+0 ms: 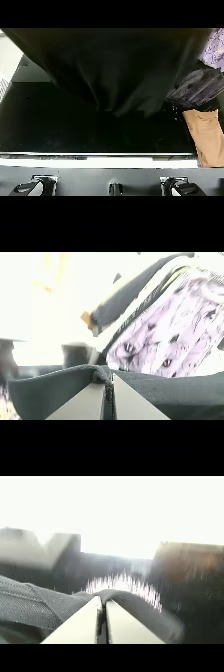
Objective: Fold the clothes and pants, and hang the long-sleeved shirts on hangers.
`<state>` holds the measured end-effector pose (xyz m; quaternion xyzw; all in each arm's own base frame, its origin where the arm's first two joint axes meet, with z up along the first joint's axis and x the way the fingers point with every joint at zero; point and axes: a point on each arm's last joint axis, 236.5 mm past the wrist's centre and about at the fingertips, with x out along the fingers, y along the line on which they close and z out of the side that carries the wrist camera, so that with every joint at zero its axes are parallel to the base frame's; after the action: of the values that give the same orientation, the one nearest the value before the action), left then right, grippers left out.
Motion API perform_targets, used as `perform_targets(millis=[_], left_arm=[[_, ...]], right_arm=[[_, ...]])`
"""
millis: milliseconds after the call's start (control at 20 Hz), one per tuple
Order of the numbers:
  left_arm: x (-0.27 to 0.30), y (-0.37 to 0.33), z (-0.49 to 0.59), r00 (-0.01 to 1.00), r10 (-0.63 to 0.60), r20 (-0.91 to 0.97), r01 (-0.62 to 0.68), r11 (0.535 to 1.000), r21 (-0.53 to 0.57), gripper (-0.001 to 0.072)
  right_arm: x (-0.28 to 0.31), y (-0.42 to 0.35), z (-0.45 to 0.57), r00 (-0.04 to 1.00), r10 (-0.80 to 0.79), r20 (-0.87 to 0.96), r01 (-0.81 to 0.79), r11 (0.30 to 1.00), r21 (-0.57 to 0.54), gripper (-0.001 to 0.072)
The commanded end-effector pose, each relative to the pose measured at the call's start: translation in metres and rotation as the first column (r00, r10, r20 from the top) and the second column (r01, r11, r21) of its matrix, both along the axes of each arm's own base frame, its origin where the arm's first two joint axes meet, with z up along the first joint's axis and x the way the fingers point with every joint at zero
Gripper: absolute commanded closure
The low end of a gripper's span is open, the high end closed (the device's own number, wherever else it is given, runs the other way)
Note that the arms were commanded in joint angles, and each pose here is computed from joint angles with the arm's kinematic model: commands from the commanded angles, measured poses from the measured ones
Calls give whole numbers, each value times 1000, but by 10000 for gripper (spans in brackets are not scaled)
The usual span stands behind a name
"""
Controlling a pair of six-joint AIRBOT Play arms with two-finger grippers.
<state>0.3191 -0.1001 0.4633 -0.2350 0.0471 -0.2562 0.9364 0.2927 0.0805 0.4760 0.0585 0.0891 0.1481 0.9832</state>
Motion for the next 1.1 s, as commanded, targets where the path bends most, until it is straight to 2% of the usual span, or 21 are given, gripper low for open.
perform_targets(millis=[0,100,200,450,550,650,750,900,1050], left_arm=[[-54,-1,31,996,31,89,-33,999,18,692],[-52,-2,26,998,26,64,-27,1000,13,692],[-27,8,11,999,50,16,-51,999,18,692],[91,39,-105,953,109,-284,-92,993,72,691],[142,48,-179,894,140,-425,-89,986,138,691],[183,52,-256,823,159,-545,-70,981,180,692],[211,52,-325,751,152,-643,-51,983,174,692],[226,47,-402,653,134,-745,-20,987,161,691],[228,38,-442,597,115,-794,8,989,149,691]], right_arm=[[-45,-12,37,995,-32,94,28,999,46,680],[-28,-7,30,998,-23,67,19,998,54,680],[13,-3,15,999,-27,22,26,998,52,680],[184,28,-109,969,-7,-249,33,994,102,679],[243,62,-179,929,94,-359,-14,976,219,679],[282,103,-246,871,220,-440,-50,929,367,679],[304,135,-317,803,282,-526,-40,905,424,679],[301,179,-412,685,321,-654,-40,912,407,679],[283,206,-458,596,347,-724,-58,918,392,665]])
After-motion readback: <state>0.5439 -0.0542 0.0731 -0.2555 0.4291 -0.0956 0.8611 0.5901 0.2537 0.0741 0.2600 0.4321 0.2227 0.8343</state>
